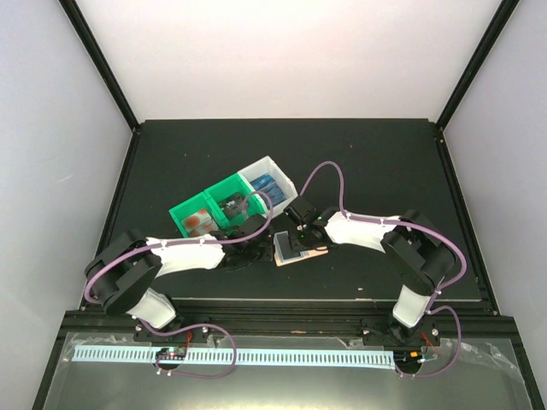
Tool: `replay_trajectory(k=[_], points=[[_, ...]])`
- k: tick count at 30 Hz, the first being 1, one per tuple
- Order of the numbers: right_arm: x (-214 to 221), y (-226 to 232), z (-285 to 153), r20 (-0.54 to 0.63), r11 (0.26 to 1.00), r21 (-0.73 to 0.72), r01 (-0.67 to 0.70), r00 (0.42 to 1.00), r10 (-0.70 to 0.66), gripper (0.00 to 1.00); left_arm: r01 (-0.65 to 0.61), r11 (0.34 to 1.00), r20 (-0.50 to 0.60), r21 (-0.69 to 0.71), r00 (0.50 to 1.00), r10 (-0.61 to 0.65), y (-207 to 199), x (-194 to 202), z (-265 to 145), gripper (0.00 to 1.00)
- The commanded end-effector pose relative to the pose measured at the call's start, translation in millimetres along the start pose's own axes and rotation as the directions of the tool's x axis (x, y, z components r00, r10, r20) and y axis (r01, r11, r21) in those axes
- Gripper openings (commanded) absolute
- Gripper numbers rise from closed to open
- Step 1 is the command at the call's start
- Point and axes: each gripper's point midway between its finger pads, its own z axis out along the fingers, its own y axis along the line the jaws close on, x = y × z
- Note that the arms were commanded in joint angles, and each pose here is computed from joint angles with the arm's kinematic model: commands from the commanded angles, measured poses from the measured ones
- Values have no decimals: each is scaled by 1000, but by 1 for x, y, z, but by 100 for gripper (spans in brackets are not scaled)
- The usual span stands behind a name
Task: Put the credit cards into the card holder
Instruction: Insert the credit card into the card holder, then turn over the card slot in the card holder.
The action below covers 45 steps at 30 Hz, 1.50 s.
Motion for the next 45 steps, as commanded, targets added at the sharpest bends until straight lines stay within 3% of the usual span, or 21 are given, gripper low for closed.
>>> replay_trajectory(k=[1,8,13,19,30,40,45], points=[[13,-10,11,-38,999,33,-20,999,21,4,28,993,40,112,999,-33,-17,-12,-13,28],[25,-10,21,-69,999,12,-42,997,43,3,130,958,-23,256,991,-128,-34,-10,-12,51],[29,-12,25,-77,999,10,-50,996,50,2,183,937,-71,297,983,-170,-38,-4,-4,54],[31,-13,27,-81,998,11,-55,995,56,2,197,930,-70,310,980,-184,-39,-7,-1,41],[33,-13,29,-83,999,8,-53,995,54,1,207,936,-100,284,978,-185,-34,0,10,40],[32,-14,29,-83,999,16,-47,995,48,1,192,935,-94,298,981,-171,-38,-3,11,25],[33,-15,30,-87,999,16,-49,995,50,1,183,933,-92,309,983,-162,-40,-4,10,23]])
